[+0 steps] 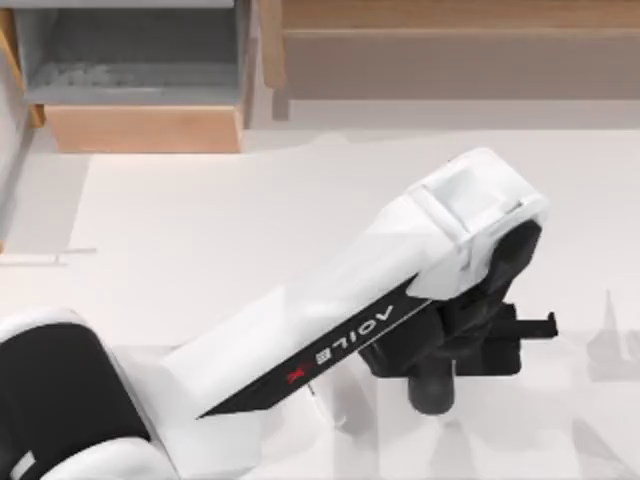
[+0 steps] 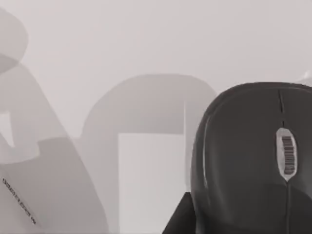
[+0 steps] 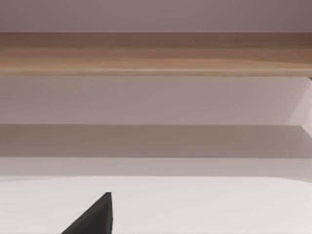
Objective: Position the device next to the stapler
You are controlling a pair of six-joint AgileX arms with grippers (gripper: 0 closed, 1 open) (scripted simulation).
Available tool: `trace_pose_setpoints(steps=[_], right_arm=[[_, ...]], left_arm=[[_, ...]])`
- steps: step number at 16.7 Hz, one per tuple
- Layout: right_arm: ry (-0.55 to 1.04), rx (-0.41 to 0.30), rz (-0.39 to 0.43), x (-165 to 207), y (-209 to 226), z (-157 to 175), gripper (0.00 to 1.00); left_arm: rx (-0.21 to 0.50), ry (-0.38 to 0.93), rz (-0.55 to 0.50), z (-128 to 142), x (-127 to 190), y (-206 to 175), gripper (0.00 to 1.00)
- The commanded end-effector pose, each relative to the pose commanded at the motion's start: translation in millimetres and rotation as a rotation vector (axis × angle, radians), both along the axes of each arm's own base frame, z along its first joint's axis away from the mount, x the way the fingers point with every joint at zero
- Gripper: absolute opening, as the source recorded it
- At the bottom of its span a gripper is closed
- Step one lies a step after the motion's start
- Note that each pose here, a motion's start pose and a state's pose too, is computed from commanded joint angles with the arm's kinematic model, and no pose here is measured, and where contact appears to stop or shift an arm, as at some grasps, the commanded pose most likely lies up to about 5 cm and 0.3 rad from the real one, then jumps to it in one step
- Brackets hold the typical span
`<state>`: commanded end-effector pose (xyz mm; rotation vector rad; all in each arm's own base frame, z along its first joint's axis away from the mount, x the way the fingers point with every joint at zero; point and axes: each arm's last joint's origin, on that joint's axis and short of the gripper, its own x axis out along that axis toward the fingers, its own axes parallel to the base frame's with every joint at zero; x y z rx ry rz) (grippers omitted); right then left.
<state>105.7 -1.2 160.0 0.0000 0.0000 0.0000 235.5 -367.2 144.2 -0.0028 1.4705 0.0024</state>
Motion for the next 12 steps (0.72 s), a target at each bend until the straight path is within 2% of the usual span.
trace_pose_setpoints(steps=[6,12], right_arm=[[0.000,0.000,0.000,0.0,0.0,0.0,1.00],[0.000,0.000,0.000,0.0,0.0,0.0,1.00]], left_arm=[[0.000,0.000,0.000,0.0,0.0,0.0,0.98],[0.000,0.000,0.000,0.0,0.0,0.0,1.00]])
